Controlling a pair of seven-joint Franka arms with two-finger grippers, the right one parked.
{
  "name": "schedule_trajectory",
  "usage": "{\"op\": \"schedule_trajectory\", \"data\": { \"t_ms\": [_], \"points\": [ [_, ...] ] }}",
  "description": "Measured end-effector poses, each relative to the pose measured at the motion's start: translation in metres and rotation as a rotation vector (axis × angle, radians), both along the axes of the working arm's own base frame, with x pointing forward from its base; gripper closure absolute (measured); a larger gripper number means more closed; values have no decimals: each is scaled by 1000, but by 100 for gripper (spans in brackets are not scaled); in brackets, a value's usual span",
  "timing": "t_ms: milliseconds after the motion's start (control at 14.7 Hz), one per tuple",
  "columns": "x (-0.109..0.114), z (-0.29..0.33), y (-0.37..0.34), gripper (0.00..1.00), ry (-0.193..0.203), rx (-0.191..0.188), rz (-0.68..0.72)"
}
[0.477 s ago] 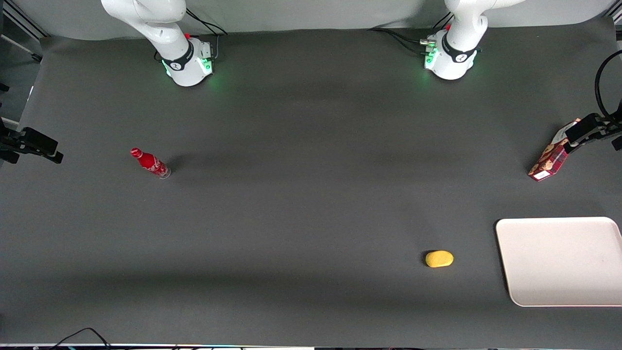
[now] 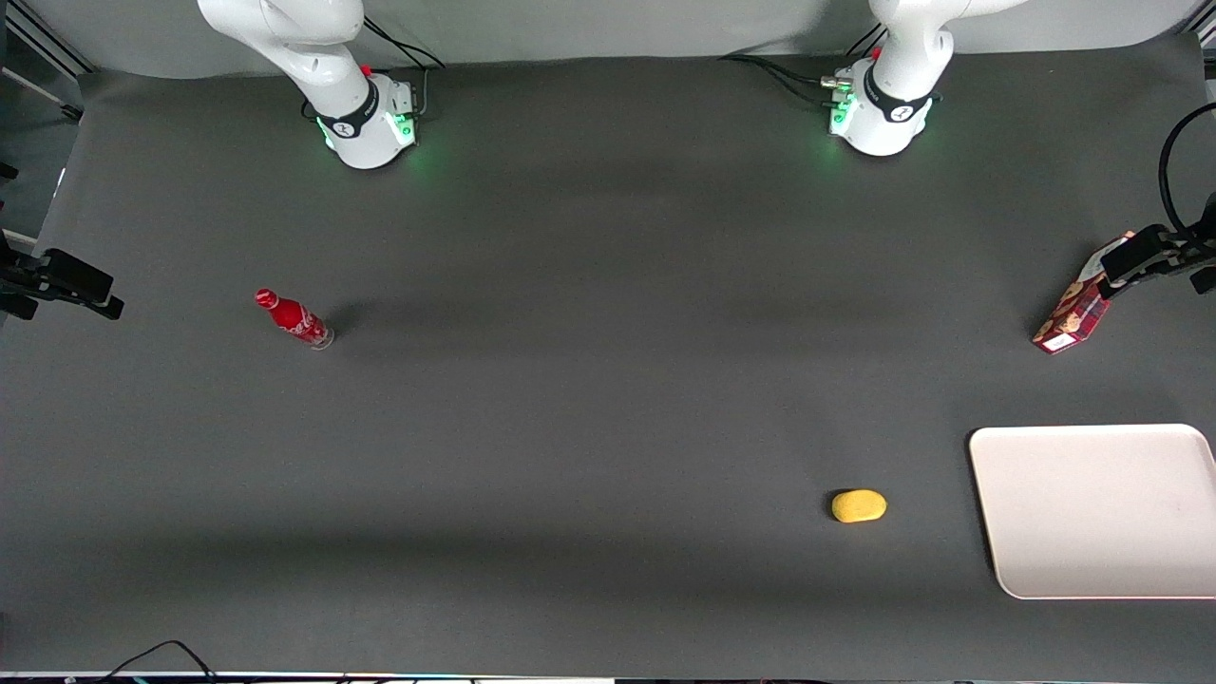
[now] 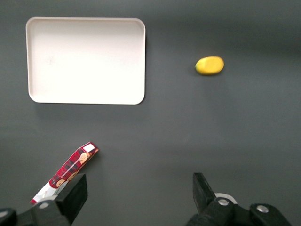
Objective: Place red cookie box on tray
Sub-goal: 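Lower the open left gripper over the red plaid cookie box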
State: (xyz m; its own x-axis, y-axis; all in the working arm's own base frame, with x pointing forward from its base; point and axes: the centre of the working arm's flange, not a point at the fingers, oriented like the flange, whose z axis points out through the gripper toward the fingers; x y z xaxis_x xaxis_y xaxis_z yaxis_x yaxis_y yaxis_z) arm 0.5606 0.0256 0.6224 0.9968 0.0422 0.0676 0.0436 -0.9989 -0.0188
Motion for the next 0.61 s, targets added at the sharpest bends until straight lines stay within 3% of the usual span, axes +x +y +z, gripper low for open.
{"op": "schedule_trajectory", "data": {
  "t_ms": [341,614],
  "points": [
    [-12,-33,90,0,75,15,-138],
    [-39,-55,191,0,79,23,-281]
  ]
}}
